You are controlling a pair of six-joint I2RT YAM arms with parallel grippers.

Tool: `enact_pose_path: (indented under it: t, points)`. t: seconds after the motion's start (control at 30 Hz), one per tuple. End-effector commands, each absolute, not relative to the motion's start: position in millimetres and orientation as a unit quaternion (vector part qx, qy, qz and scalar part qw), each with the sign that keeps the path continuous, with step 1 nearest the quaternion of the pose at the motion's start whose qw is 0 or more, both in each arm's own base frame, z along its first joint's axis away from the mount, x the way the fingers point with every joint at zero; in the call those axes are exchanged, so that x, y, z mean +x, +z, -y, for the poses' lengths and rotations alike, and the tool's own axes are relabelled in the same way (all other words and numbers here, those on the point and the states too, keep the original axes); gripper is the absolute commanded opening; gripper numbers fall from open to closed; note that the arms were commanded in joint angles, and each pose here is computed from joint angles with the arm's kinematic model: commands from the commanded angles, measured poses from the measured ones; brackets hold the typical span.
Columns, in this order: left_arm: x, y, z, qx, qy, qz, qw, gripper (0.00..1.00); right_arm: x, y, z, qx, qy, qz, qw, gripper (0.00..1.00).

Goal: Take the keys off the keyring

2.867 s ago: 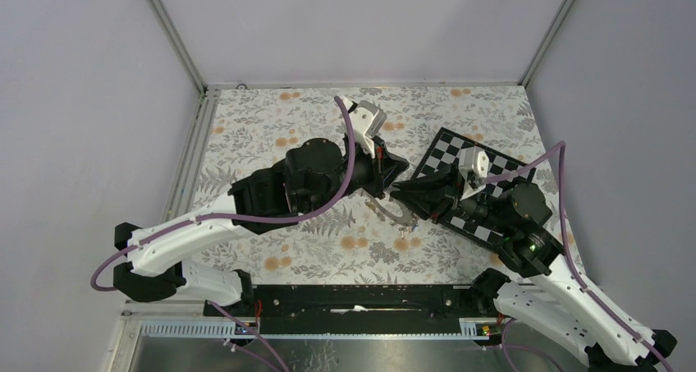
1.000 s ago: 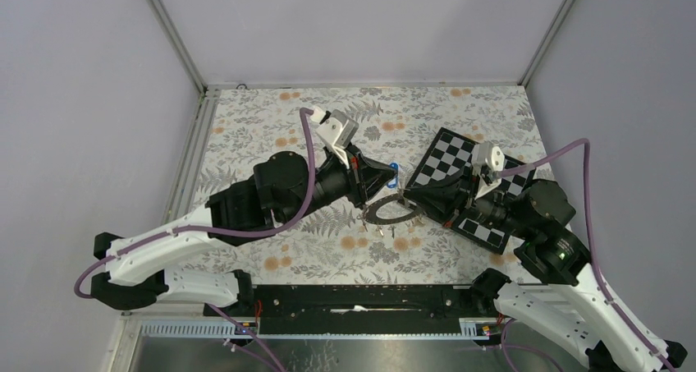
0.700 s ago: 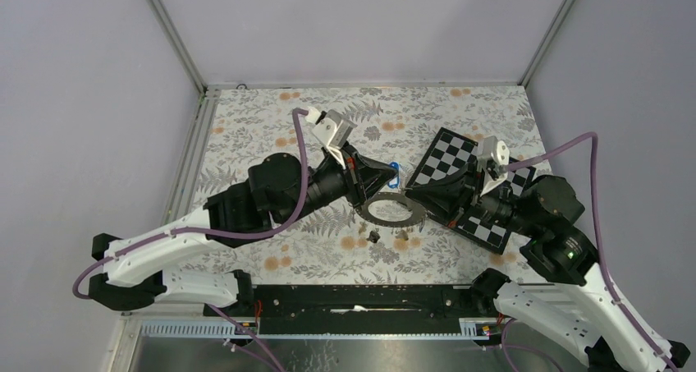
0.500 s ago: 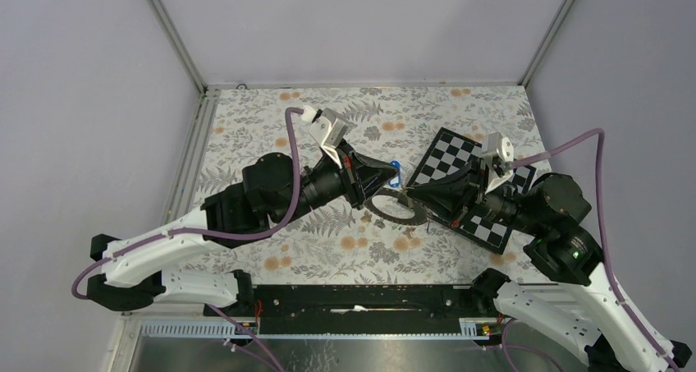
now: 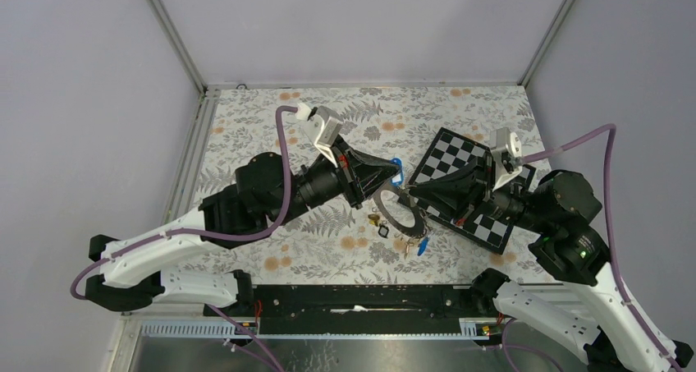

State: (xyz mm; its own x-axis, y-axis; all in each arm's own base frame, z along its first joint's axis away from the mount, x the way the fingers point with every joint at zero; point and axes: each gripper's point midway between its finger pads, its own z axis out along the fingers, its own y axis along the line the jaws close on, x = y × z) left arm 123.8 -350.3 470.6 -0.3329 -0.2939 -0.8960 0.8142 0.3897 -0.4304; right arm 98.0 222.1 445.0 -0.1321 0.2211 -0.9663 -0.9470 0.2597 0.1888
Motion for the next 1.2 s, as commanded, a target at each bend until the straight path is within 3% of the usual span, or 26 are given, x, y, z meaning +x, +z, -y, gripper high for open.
enact_pose_path:
  t: [0.0,0.4,1.17]
  points:
    - [140.4,499.5,321.4,0.167,-0.492,-0.618,0.59,0.05,58.1,509.5,-201.4,-0.345,0.548,-0.452,0.614,0.0]
    - [132.3,505.2,316.2,0.171,-0.512,-0.601,0.589,0.07,38.6,519.9,-198.6,-0.369,0.567,-0.429,0.598,0.0]
    - [57.3,519.8,312.0,0.322,-0.605,-0.485,0.543,0.08,-9.1,527.6,-201.1,-0.447,0.634,-0.382,0.502,0.0]
